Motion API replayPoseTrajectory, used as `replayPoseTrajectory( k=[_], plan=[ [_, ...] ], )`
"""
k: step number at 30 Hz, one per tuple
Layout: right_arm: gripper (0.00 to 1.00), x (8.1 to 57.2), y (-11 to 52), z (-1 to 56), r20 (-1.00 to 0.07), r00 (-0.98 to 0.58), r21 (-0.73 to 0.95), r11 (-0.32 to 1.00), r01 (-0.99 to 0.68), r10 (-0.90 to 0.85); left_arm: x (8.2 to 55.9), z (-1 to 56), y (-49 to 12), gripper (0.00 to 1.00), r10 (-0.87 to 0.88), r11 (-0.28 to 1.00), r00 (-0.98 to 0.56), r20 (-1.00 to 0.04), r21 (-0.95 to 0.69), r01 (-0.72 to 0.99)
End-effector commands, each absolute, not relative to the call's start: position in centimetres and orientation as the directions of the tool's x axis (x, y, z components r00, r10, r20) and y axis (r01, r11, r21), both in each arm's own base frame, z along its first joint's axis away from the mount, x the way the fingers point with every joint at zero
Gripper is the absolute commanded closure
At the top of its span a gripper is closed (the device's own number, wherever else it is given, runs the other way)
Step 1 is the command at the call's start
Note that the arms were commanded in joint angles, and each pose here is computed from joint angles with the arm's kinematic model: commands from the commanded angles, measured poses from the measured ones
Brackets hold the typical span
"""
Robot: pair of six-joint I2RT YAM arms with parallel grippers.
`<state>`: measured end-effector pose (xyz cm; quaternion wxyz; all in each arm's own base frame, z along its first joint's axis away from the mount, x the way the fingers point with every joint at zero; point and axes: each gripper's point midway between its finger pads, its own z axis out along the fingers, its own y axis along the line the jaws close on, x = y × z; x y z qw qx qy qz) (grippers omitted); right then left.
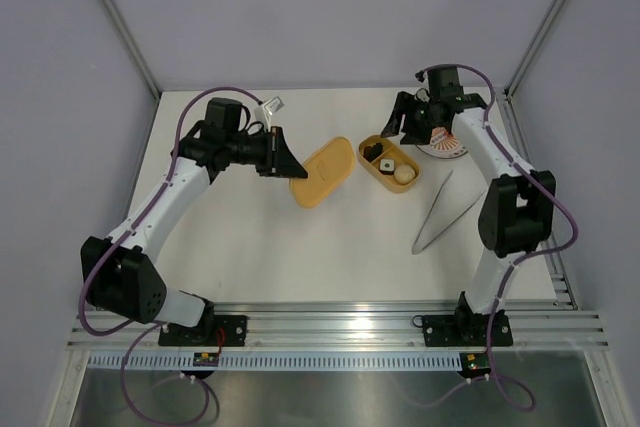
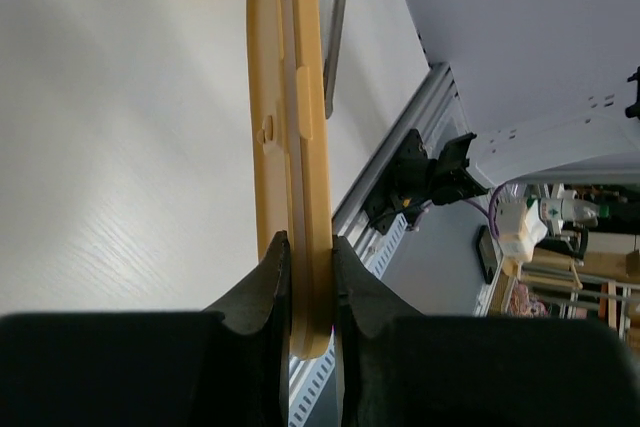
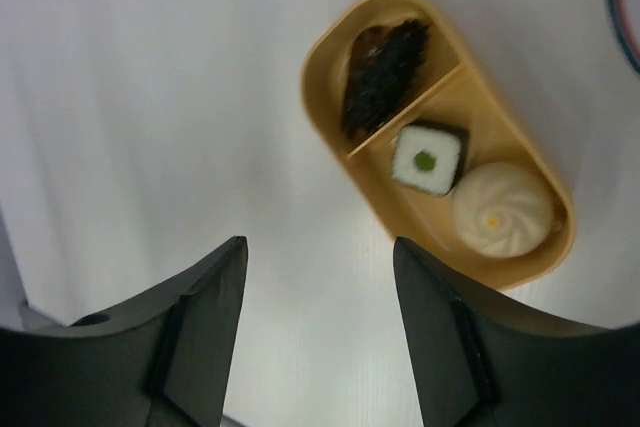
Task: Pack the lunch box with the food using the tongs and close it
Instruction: Pick up the box lid from the center of the board.
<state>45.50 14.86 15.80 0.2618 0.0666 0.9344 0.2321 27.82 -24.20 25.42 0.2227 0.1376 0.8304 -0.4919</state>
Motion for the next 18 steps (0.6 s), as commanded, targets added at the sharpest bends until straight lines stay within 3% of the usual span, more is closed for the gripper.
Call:
replayPoseTrajectory(
  k=[1, 6, 10, 18],
  plan=[
    [0.31, 41.6, 16.8, 22.4, -0.614, -0.782, 0.547, 0.771, -0.325, 0.106, 26.2, 28.2, -24.5, 1.0, 0.079, 0.36, -0.811, -0.58, -0.742, 0.566],
    [0.21, 35.7, 19.6, 24.9, -0.679, -0.734, 0.621, 0.546, -0.562, 0.017, 25.0, 28.3, -24.3, 1.0, 0.094, 0.325, -0.789, -0.608, -0.73, 0.601],
    [0.15, 31.9, 20.9, 25.7, -0.679, -0.733, 0.676, 0.363, -0.641, -0.029, 23.7, 29.0, -24.5, 1.0, 0.1, 0.246, -0.784, -0.613, -0.748, 0.616],
    [0.15, 31.1, 22.0, 26.6, -0.714, -0.697, 0.65, 0.31, -0.694, -0.063, 23.6, 29.2, -24.9, 1.0, 0.088, 0.195, -0.791, -0.605, -0.769, 0.609]
  ],
)
